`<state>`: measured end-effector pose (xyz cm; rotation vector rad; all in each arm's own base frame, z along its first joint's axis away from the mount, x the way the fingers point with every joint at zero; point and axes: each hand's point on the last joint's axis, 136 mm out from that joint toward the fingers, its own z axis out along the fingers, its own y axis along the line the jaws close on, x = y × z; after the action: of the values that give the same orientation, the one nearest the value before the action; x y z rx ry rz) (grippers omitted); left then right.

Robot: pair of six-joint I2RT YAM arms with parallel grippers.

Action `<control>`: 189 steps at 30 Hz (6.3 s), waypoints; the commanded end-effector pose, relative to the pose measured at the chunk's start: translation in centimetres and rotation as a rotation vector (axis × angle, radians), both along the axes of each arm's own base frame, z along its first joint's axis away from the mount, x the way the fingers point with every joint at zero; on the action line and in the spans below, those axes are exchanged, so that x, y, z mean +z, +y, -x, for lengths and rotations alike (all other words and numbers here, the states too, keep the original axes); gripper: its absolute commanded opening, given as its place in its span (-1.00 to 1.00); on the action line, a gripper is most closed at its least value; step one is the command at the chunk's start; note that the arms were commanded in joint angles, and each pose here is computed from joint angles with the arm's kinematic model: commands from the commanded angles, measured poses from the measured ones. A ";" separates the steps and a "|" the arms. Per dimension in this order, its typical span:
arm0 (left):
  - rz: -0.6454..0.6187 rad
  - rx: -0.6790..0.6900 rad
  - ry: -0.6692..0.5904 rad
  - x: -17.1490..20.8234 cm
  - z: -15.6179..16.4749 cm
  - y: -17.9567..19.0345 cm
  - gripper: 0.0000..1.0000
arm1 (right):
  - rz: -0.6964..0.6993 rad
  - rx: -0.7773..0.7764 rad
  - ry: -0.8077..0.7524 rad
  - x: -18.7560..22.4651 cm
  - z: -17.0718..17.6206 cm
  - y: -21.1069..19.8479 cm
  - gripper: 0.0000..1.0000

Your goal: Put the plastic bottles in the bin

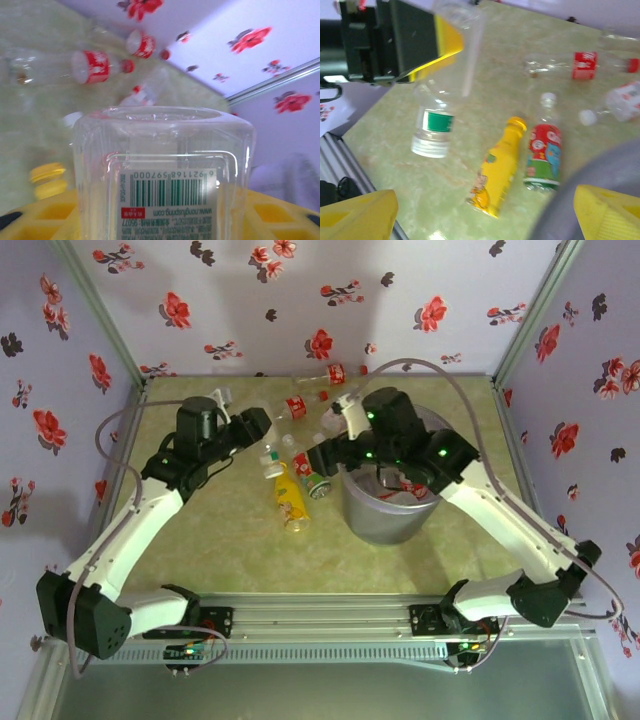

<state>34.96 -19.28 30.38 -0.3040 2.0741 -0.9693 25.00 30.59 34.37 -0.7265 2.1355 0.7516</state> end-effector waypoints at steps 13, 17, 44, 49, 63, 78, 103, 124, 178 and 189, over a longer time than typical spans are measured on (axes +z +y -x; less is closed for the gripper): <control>0.329 -0.033 -0.047 4.0 1.0 -3.5 -0.09 | -0.038 0.032 0.016 -2.0 -2.5 7.9 0.51; 0.320 -0.045 -0.048 4.1 1.3 -4.0 -0.09 | -0.031 0.020 0.003 -2.1 -3.2 8.2 0.16; 0.340 0.000 -0.134 6.1 1.4 -2.4 0.99 | -0.024 -0.052 -0.116 2.5 -4.7 4.2 -0.43; 0.285 0.007 -0.128 5.5 1.6 -1.8 0.99 | 0.028 -0.176 -0.153 4.0 -5.2 -1.9 -0.43; -0.023 0.031 0.132 -7.4 1.7 -0.7 0.99 | 0.204 -0.392 0.026 -0.3 1.2 -14.2 -0.45; -0.329 -0.018 0.353 -18.7 3.2 0.1 0.99 | 0.193 -0.394 0.259 -6.9 1.3 -13.1 -0.37; -0.384 -0.043 0.428 -23.2 2.9 -1.0 0.99 | 0.165 -0.401 0.251 -4.7 -1.1 -15.0 0.00; -0.440 -0.059 0.461 -25.4 2.4 -2.3 0.55 | 0.121 -0.517 0.074 -2.4 -2.1 -17.1 0.24; 0.261 -0.195 -0.121 5.4 1.4 -3.4 -0.35 | -0.047 -0.014 0.112 -0.1 -2.2 6.5 0.78; 0.280 -0.197 -0.132 5.5 1.3 -3.6 -0.36 | -0.085 -0.013 0.184 -1.2 -3.1 7.7 0.47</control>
<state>34.16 -22.69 33.49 -0.2136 1.9551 -1.3110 27.60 37.83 31.91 -0.6510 2.2819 0.8699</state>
